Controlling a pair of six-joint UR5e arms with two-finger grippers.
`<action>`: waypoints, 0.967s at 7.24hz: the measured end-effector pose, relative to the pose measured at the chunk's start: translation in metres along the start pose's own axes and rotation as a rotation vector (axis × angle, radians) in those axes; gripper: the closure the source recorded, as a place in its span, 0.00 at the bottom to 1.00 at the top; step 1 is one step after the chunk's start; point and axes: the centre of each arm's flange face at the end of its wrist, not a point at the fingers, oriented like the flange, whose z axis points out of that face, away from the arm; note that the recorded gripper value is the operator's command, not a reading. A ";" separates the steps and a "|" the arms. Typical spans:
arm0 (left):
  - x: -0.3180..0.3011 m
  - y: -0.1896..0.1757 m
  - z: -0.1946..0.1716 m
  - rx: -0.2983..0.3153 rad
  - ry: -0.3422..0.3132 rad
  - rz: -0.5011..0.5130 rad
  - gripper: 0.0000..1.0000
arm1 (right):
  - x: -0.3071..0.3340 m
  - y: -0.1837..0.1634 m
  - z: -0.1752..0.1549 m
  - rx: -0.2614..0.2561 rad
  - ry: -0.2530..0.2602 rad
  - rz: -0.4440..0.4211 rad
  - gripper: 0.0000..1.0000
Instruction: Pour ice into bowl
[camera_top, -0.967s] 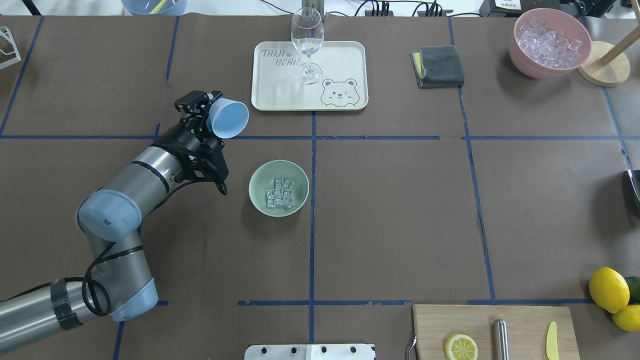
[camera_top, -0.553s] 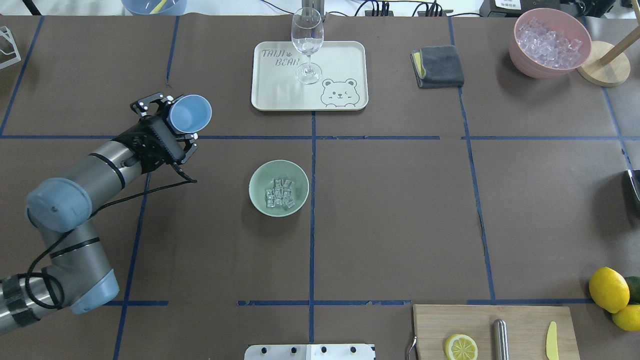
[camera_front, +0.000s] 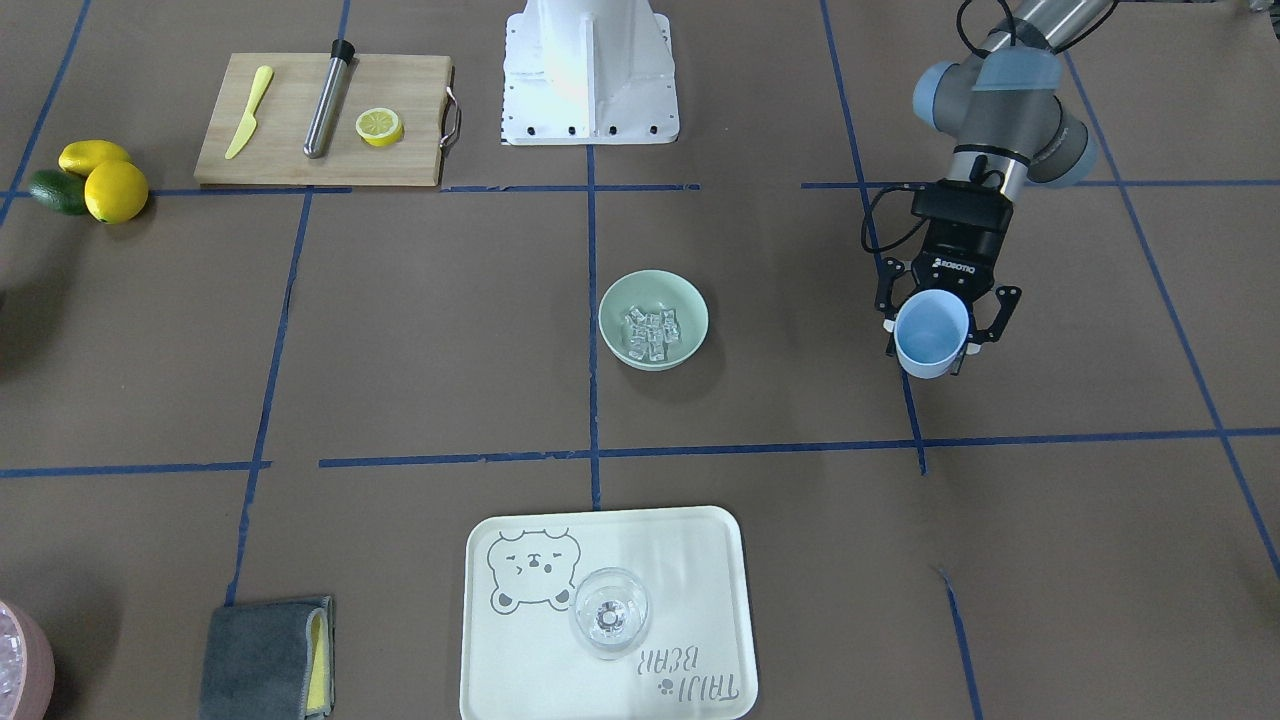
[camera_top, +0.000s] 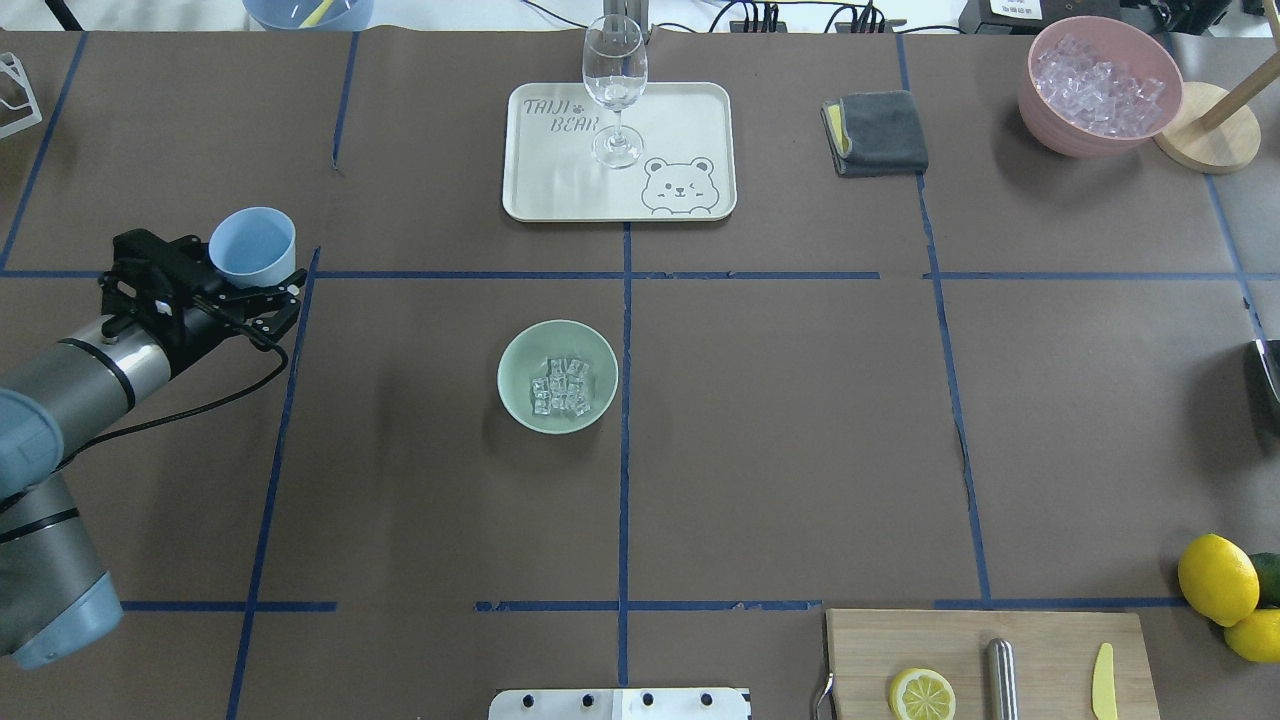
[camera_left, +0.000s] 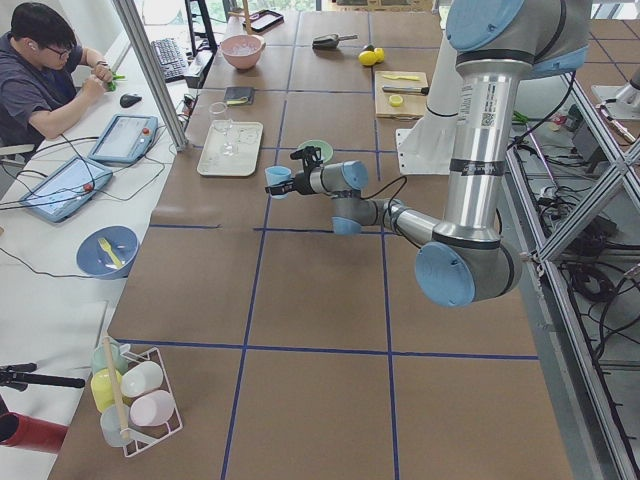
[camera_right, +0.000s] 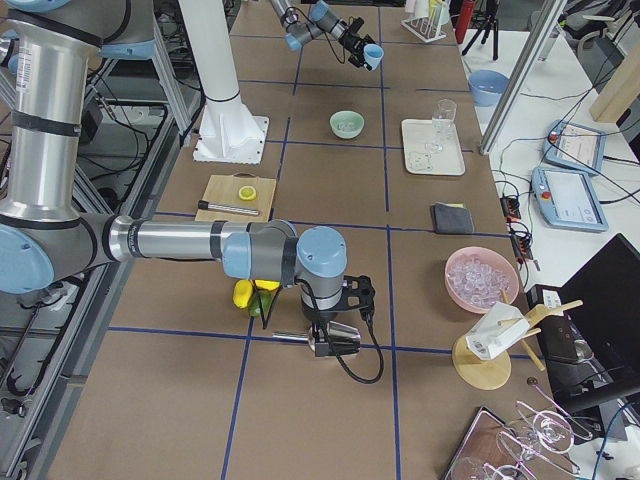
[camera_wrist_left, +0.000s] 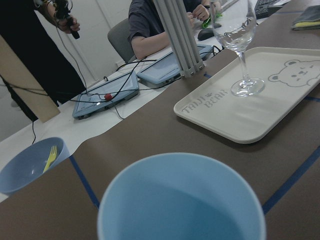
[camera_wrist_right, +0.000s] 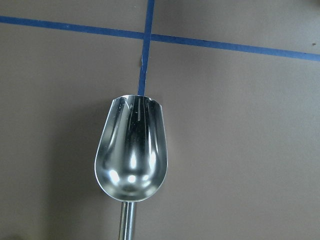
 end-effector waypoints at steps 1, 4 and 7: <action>-0.019 0.019 -0.010 -0.015 -0.034 -0.111 1.00 | 0.000 0.000 0.000 0.000 -0.004 0.003 0.00; -0.069 0.066 -0.031 0.064 -0.212 -0.312 1.00 | -0.001 -0.001 -0.001 0.002 -0.005 0.002 0.00; -0.075 0.123 -0.039 0.105 -0.262 -0.338 1.00 | -0.001 -0.001 -0.001 0.002 -0.004 0.004 0.00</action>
